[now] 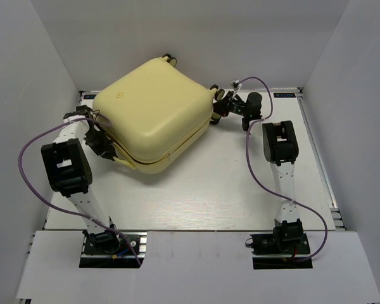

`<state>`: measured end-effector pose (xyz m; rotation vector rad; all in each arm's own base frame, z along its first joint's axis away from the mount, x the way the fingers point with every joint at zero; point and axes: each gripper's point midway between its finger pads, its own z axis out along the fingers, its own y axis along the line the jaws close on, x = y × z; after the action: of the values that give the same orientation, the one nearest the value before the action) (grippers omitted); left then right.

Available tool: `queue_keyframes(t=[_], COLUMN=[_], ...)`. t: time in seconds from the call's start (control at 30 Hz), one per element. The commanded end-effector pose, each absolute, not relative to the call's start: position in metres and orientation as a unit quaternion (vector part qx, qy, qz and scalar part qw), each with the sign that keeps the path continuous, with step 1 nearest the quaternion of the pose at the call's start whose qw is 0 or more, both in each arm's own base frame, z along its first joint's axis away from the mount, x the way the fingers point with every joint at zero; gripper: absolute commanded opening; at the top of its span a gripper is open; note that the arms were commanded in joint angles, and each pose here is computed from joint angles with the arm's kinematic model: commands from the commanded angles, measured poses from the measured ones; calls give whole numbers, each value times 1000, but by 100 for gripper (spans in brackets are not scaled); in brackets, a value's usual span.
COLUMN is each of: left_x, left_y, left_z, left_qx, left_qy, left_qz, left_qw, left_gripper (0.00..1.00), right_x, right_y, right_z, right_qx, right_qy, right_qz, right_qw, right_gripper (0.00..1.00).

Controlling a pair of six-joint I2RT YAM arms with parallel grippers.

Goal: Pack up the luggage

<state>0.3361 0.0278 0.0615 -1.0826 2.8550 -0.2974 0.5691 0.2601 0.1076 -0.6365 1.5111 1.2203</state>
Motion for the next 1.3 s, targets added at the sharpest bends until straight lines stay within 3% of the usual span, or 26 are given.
queue_keyframes(t=[0.0,0.23,0.33,0.37,0.4,0.5,0.53,0.57,0.63,0.73,0.77,0.8,0.83,1.0,1.03,1.2,1.23,1.27], left_x=[342,349,354,355,360,370,374,380,395,411,425,427,432,433,433,440,441,447], left_y=[92,90,94,94,97,94,94,93,77,58,56,47,36,-8,-22,-46,-47,-49], left_z=[31,25,26,26,29,28,29,29,31,34,45,48,52,67,75,90,85,91], left_qx=[-326,-308,-297,-289,-285,-271,-264,-260,-222,-166,-157,-136,-114,-3,32,80,87,88], left_qy=[944,950,953,956,957,961,963,964,972,983,983,985,987,985,980,968,968,967], left_qz=[20,20,22,21,21,11,6,2,-22,-25,-27,-33,-48,-105,-133,-163,-166,-164], left_qw=[53,46,50,49,53,55,54,58,70,74,95,98,106,135,146,171,165,174], left_gripper=[0,0,0,0,0,0,0,0,0,0,0,0,0,0,0,0,0,0], right_x=[655,682,698,702,705,692,680,656,614,560,546,535,517,457,431,376,355,350], right_y=[195,176,196,200,213,231,236,245,262,272,272,269,268,260,259,250,247,242], right_z=[153,116,159,126,170,185,179,224,174,207,186,220,197,223,202,191,167,185], right_qx=[-90,23,-15,-11,-47,-126,-140,-192,-225,-268,-261,-273,-265,-267,-257,-257,-246,-237], right_qy=[642,686,643,657,620,580,571,540,564,546,568,543,559,534,561,597,622,615], right_qz=[443,391,422,425,437,442,452,468,494,488,490,481,490,510,513,467,472,460], right_qw=[619,613,640,623,649,673,671,672,622,626,608,632,615,619,597,600,575,594], right_gripper=[0,0,0,0,0,0,0,0,0,0,0,0,0,0,0,0,0,0])
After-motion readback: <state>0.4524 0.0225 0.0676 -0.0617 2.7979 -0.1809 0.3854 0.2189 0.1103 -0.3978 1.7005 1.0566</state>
